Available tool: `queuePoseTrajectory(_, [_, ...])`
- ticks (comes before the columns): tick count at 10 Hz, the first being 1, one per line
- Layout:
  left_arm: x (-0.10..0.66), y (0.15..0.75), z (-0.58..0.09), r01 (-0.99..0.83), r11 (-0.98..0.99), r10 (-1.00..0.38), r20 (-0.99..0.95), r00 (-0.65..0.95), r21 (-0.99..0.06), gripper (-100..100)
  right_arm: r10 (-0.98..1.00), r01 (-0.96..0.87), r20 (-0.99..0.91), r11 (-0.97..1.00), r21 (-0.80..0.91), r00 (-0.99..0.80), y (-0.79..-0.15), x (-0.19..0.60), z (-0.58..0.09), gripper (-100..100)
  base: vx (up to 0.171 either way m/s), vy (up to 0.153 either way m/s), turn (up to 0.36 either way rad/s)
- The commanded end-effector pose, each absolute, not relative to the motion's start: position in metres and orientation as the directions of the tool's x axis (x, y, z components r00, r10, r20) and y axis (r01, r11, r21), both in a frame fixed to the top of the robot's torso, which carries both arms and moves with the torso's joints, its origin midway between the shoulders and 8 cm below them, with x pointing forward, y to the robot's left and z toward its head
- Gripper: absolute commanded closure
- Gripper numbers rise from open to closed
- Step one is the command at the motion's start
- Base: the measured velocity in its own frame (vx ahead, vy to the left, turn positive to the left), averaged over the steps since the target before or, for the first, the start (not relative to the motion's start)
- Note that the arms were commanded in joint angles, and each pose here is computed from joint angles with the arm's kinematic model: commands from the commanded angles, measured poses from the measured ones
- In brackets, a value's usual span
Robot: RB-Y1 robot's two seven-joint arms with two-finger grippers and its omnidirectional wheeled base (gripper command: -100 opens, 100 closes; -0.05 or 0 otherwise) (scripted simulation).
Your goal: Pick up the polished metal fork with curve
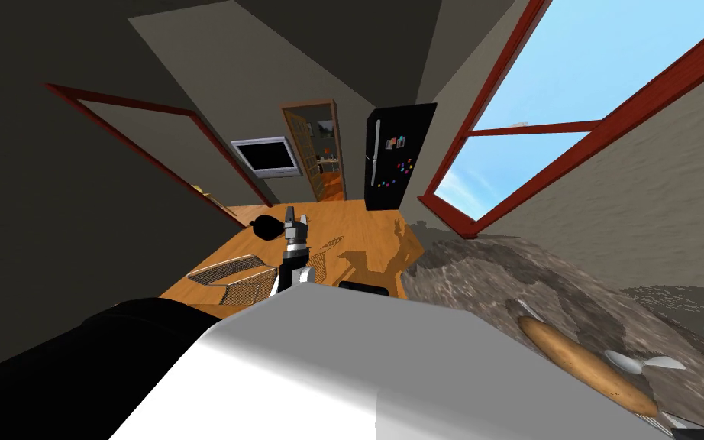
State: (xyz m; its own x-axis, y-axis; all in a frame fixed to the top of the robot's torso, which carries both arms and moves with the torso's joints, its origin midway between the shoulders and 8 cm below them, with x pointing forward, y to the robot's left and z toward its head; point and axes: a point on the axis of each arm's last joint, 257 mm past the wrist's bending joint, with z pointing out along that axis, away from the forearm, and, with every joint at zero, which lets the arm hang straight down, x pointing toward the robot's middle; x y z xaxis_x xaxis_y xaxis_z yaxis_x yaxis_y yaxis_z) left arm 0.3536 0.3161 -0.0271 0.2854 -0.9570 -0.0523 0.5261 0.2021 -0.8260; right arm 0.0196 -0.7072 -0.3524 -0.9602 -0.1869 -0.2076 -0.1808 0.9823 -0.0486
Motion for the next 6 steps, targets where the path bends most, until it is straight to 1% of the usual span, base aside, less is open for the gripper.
queuePoseTrajectory(1, [0.3536,0.3161,-0.0271,0.526,0.202,-0.957,-0.052,0.285,-0.826,0,-0.152,-0.139,-0.19,0.987,-0.077,-0.97,-0.7189,0.0116,-0.3486,-100,-0.131,0.03,0.29])
queuePoseTrajectory(2, [0.3537,0.316,-0.027,0.527,0.202,-0.957,-0.052,0.285,-0.826,0,-0.133,-0.122,-0.184,0.99,-0.067,-0.974,-0.7164,0.0048,-0.351,-100,-0.141,0.026,0.255])
queuePoseTrajectory(3, [0.3537,0.3161,-0.027,0.526,0.202,-0.957,-0.052,0.285,-0.826,0,-0.114,-0.102,-0.199,0.993,-0.065,-0.973,-0.7161,0.0071,-0.3508,-100,-0.073,0.011,0.031])
queuePoseTrajectory(4, [0.3537,0.3161,-0.0271,0.526,0.202,-0.957,-0.052,0.285,-0.826,0,-0.126,-0.115,-0.194,0.991,-0.067,-0.973,-0.7161,0.0074,-0.3507,-100,-0.024,0.005,-0.008])
queuePoseTrajectory(5, [0.3536,0.3161,-0.0271,0.526,0.202,-0.957,-0.052,0.285,-0.826,0,-0.124,-0.113,-0.195,0.991,-0.067,-0.973,-0.7161,0.0072,-0.3507,100,-0.006,0.001,-0.001])
queuePoseTrajectory(6, [0.3536,0.3162,-0.0271,0.526,0.202,-0.957,-0.052,0.285,-0.826,0,-0.124,-0.113,-0.194,0.991,-0.067,-0.973,-0.7161,0.0072,-0.3508,100,0.0,0.0,0.0])
